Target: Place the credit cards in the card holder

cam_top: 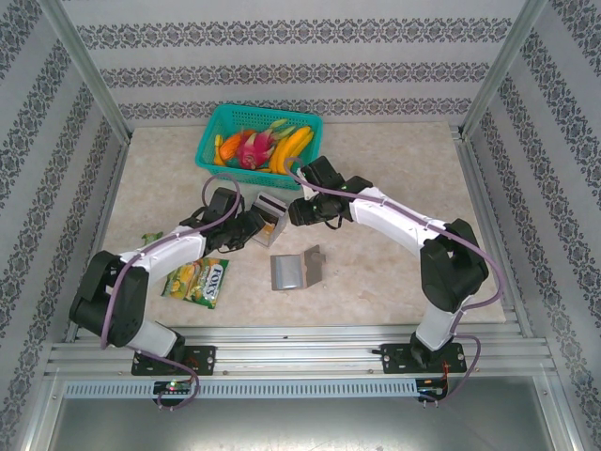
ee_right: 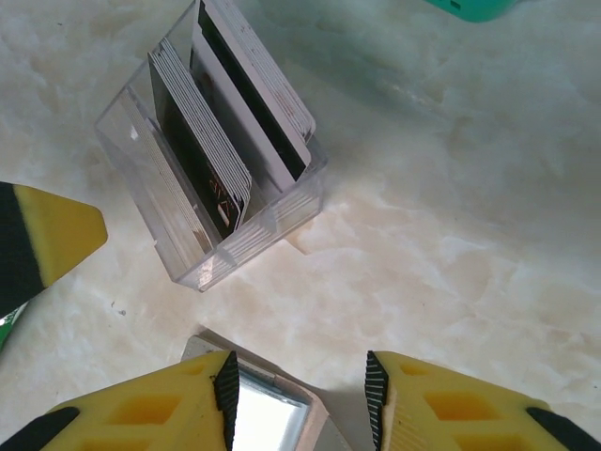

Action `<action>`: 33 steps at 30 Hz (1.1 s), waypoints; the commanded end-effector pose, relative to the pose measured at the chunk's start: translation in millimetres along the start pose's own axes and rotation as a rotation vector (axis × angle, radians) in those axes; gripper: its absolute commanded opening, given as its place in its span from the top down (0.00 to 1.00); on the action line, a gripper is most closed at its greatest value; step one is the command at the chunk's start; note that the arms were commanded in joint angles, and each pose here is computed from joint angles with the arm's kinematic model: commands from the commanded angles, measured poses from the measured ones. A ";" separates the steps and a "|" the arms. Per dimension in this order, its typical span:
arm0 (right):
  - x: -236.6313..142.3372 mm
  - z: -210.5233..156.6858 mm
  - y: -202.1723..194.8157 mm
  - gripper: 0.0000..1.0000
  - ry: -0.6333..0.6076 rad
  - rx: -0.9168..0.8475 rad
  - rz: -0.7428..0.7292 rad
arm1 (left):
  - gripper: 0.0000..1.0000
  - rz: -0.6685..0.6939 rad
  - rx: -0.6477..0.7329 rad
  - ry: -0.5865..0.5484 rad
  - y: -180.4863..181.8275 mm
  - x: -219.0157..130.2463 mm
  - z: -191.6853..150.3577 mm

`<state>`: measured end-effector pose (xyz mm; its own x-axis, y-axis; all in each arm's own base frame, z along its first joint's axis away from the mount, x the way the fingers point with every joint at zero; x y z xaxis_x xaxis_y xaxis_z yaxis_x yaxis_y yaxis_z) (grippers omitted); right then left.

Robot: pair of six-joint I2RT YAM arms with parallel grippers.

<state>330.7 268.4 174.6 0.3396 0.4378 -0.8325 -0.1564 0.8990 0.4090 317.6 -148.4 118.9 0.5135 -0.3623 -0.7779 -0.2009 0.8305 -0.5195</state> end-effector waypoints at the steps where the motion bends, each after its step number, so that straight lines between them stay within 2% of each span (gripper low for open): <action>1: -4.0 6.0 4.0 0.57 -0.017 -0.003 -0.009 | 0.49 0.074 -0.044 -0.003 9.4 7.1 8.6; 8: -4.2 5.2 0.7 0.56 -0.014 0.017 -0.015 | 0.54 0.103 -0.050 0.037 8.0 25.0 15.3; 11: -5.2 5.0 -1.7 0.56 -0.016 0.019 -0.027 | 0.60 0.120 -0.051 0.058 11.2 29.3 12.5; 18: -6.8 5.5 -6.6 0.55 -0.026 0.029 -0.039 | 0.63 0.146 -0.049 0.098 22.4 36.2 1.0; 26: -3.4 7.2 -9.2 0.55 -0.053 0.014 -0.027 | 0.76 0.156 0.050 0.173 23.1 41.1 -7.5; 29: -2.9 6.8 -11.8 0.54 -0.051 0.006 -0.033 | 0.77 0.158 0.097 0.204 23.0 40.9 -12.6; 31: -1.4 6.3 -14.4 0.52 -0.039 0.001 -0.043 | 0.77 0.155 0.118 0.224 21.8 41.7 -15.4; 33: 2.3 4.8 -14.7 0.41 -0.018 -0.017 -0.053 | 0.77 0.148 0.121 0.234 20.1 42.9 -17.5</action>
<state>336.1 260.0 169.5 0.3635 0.4089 -0.8371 -0.1396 0.9123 0.3850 340.9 -154.7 88.5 0.3988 -0.3283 -0.8562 -0.1774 0.8884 -0.4233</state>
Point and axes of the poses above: each hand's point on the last joint's axis, 136 mm out from that joint toward the fingers, its own x axis out along the fingers, its own y axis along the line the jaws close on, z = x × y, the point moved 5 cm from there along -x, back along the fingers, and after that the axes turned 15 degrees about x, right-handed, at the moved point
